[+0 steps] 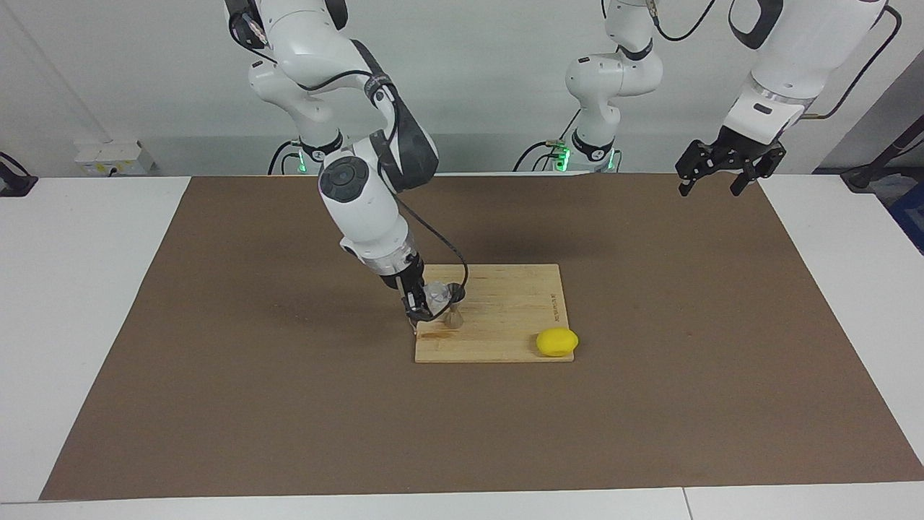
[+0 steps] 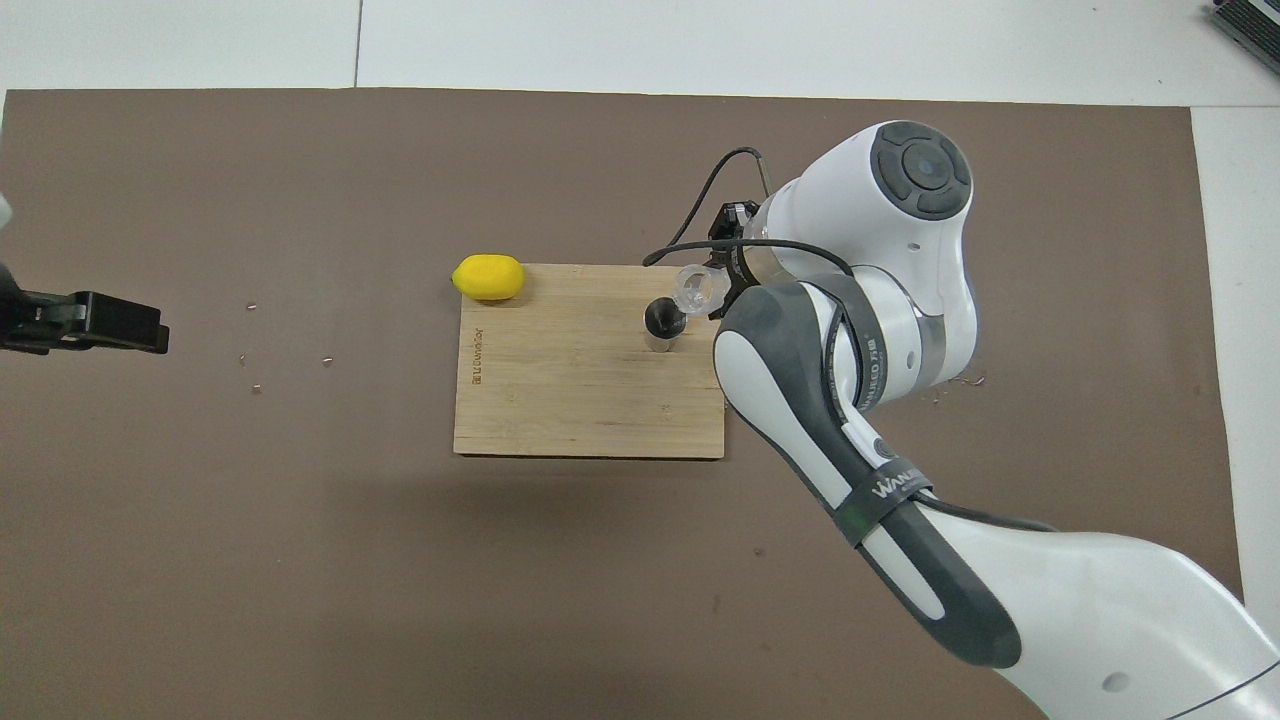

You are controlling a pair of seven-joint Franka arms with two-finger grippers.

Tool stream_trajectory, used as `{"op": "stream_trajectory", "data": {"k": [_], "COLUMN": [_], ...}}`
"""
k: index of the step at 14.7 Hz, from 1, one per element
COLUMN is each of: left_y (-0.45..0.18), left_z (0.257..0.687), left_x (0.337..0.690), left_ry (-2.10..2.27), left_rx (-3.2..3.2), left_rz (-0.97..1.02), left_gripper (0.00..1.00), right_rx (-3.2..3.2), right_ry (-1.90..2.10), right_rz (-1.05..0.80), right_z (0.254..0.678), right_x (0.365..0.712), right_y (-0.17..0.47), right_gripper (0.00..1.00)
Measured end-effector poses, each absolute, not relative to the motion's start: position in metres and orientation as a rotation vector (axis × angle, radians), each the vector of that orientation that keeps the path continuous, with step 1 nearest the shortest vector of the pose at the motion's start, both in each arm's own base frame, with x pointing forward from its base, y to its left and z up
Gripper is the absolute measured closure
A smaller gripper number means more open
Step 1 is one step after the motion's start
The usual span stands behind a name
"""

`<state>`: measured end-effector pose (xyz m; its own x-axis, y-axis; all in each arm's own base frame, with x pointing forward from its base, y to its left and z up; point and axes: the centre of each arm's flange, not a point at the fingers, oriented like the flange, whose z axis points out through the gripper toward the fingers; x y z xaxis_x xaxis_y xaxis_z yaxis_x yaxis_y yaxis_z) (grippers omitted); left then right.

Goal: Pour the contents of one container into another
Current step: 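Move the glass over the metal cup while the left gripper withdraws, then tilt the clear glass with the right gripper to pour into the metal cup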

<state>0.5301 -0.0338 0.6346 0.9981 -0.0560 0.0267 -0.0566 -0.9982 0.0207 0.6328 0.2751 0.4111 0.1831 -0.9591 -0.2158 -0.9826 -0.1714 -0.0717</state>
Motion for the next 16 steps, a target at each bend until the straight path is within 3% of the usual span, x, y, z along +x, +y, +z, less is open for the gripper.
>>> {"op": "stream_trajectory", "data": {"k": [3,16], "left_y": [-0.033,-0.045], "left_z": [0.646,0.619], "left_x": [0.528,0.539], "left_ry": [-0.088,-0.133], "left_rx": [3.118,3.114], "left_rz": [0.038,-0.09], "left_gripper": [0.0,0.0], "right_rx": [-2.336,-2.549], "right_ry": [1.857,1.771], "right_rz": [0.117,-0.075], "right_z": [0.412,0.42], "right_x": [0.629,0.618], "right_y": [0.283,0.303], "right_gripper": [0.49,0.49]}}
